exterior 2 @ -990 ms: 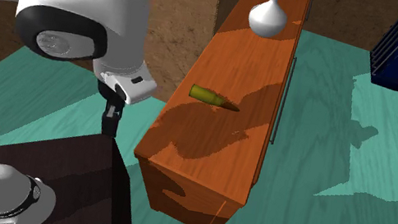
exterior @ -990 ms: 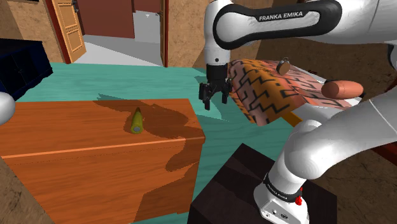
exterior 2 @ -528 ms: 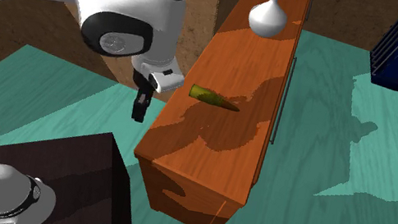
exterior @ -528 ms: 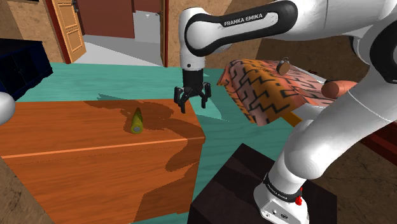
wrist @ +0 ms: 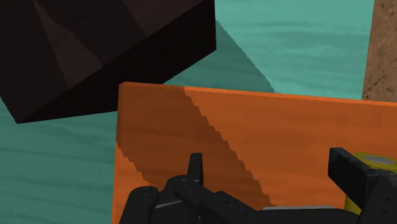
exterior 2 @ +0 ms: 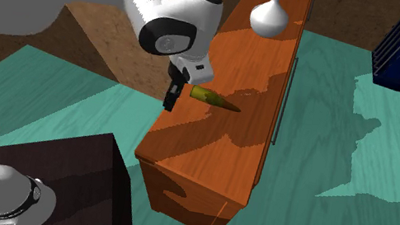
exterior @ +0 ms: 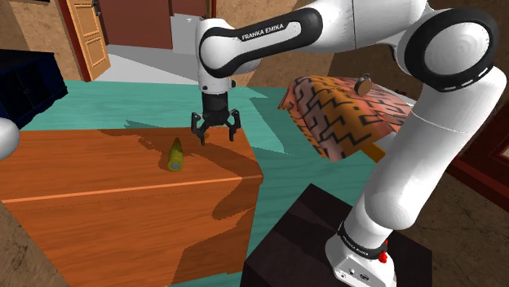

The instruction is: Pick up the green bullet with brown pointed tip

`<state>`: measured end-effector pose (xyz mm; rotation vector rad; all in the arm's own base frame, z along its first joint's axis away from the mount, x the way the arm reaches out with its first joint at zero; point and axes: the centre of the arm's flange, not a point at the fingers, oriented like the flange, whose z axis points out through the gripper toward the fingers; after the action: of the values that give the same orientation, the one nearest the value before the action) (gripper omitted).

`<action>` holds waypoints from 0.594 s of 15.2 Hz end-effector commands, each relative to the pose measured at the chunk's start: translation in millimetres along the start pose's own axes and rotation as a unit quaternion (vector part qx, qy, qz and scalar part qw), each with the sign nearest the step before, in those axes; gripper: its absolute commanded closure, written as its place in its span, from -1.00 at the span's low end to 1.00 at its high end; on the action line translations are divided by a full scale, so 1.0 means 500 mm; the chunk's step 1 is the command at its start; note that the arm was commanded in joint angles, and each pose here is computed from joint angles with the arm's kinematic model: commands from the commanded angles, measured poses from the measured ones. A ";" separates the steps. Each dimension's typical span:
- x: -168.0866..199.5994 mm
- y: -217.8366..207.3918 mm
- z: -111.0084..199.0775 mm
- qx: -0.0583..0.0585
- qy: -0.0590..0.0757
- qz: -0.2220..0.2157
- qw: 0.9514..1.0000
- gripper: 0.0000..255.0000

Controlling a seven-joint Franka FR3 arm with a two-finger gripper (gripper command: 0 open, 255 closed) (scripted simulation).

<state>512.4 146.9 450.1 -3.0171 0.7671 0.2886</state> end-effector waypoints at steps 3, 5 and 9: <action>0.075 -0.074 0.019 0.008 0.001 0.036 0.999 -1.00; 0.111 -0.109 0.026 0.011 0.001 0.053 0.999 -1.00; 0.187 -0.175 0.041 0.019 0.002 0.087 0.996 -1.00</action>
<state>620.2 181.5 416.4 -2.9322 0.9971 0.2679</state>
